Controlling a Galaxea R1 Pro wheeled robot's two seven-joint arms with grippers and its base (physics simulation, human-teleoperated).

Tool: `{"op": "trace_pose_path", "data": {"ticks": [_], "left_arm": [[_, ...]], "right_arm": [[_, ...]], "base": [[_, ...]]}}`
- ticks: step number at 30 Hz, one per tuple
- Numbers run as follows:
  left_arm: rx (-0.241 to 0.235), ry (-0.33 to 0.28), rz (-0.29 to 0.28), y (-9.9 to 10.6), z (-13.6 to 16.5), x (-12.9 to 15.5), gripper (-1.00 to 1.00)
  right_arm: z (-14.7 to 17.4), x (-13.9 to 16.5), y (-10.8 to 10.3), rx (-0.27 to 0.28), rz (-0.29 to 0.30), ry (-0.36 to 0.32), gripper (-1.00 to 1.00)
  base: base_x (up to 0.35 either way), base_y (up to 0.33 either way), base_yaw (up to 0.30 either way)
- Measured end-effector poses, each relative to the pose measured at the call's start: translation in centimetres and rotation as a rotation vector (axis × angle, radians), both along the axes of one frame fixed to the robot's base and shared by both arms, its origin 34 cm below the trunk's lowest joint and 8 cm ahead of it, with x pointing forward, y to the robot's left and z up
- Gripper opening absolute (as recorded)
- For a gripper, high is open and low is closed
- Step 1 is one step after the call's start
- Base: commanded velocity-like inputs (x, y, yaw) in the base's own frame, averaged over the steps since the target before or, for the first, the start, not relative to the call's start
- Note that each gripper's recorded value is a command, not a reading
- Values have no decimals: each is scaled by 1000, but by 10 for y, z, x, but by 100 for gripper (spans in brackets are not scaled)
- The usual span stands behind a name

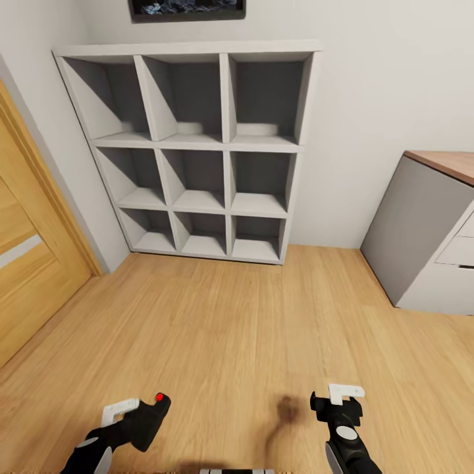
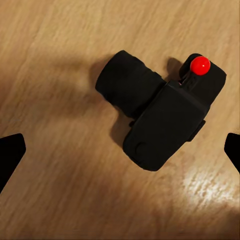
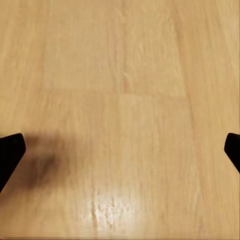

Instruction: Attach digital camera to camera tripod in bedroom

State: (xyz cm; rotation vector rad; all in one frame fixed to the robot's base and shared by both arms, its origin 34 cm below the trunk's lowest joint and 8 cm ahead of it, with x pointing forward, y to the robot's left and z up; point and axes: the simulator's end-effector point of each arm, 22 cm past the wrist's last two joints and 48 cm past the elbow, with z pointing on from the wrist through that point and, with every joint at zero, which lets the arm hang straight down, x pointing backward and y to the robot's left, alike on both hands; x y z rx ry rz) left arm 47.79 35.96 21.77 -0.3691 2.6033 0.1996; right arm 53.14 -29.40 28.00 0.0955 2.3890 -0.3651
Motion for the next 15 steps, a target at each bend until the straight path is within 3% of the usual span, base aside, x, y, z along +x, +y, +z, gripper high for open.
{"op": "trace_pose_path", "data": {"ticks": [11, 14, 15], "left_arm": [[1, 41, -1, 0, -18, -12, 100], [0, 53, -2, 0, -22, -15, 100], [0, 56, -2, 0, -24, -16, 100]], "right_arm": [[-22, -11, 1, 1, 6, 51, 100], [-27, -13, 8, 2, 27, 65, 100], [-28, -12, 18, 2, 59, 67, 100]], "base": [[0, 0, 0], [0, 0, 0], [0, 0, 0]]}}
